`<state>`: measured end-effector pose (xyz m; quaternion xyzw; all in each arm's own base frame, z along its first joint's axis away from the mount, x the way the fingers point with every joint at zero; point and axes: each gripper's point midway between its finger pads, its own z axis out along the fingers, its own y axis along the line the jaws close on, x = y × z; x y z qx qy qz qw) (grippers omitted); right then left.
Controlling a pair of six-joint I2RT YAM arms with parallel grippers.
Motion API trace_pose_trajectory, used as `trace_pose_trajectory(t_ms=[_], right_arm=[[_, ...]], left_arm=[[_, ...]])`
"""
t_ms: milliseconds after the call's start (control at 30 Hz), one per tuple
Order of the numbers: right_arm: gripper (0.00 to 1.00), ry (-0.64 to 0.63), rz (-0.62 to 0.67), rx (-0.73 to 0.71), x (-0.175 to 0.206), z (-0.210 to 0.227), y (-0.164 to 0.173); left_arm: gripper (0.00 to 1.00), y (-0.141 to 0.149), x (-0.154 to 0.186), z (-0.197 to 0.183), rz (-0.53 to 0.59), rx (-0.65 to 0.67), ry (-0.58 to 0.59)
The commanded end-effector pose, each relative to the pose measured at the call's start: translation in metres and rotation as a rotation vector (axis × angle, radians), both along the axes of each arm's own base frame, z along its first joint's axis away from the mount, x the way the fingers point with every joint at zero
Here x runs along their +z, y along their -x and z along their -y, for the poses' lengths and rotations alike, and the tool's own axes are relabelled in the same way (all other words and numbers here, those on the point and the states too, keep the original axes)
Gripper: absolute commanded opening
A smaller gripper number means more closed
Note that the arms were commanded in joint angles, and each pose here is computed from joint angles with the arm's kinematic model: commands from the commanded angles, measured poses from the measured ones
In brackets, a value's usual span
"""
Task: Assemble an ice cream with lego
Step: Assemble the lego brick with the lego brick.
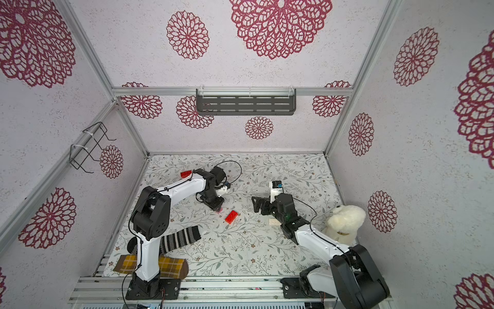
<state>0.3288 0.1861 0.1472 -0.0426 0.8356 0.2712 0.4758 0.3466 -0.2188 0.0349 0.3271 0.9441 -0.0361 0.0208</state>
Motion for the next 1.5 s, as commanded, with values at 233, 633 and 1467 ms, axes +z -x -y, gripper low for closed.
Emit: trace_pose_trajectory(t_ms=[233, 633, 1467], right_arm=[[0.99, -0.029, 0.044, 0.012, 0.022, -0.007, -0.007], [0.99, -0.031, 0.042, 0.014, 0.021, -0.007, -0.007], [0.99, -0.034, 0.037, 0.027, 0.020, -0.010, -0.007]], left_arm=[[0.00, 0.017, -0.035, -0.018, -0.081, -0.019, -0.126], [0.00, 0.008, -0.041, -0.012, -0.124, -0.023, -0.111], [0.00, -0.015, -0.014, 0.001, -0.049, -0.045, -0.097]])
